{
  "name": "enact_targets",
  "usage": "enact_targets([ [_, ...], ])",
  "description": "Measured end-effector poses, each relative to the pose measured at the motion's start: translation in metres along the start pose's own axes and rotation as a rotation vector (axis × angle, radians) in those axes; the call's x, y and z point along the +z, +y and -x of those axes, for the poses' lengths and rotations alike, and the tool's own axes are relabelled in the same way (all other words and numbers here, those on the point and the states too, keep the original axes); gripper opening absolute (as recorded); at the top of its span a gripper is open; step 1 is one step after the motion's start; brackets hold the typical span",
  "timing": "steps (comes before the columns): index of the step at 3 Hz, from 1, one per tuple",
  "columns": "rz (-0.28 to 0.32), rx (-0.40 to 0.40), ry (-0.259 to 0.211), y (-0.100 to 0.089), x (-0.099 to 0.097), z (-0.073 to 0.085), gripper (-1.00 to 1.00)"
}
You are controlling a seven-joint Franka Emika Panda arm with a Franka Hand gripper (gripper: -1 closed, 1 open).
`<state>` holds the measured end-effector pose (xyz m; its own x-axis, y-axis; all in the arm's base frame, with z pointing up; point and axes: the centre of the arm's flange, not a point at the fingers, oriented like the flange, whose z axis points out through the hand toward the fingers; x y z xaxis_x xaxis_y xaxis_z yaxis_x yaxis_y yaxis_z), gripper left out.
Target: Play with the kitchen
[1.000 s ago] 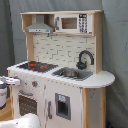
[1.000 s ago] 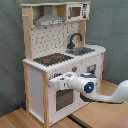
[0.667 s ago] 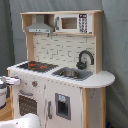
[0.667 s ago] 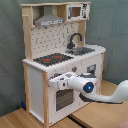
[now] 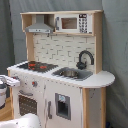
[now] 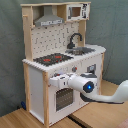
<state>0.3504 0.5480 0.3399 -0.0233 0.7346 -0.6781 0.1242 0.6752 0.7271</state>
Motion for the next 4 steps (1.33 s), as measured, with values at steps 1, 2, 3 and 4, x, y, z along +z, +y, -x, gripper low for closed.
enact_targets([
  [1,0.001,0.110,0.004,0.0002,-0.0003,0.0000,-1.00],
  [2,0.002,0.212,0.008,0.0004,-0.0005,0.0001,-1.00],
  [3,0.006,0.321,0.012,0.0004,-0.0007,0.0001,-1.00],
  [4,0.009,0.435,0.017,0.0003,-0.0008,0.0002,-1.00],
])
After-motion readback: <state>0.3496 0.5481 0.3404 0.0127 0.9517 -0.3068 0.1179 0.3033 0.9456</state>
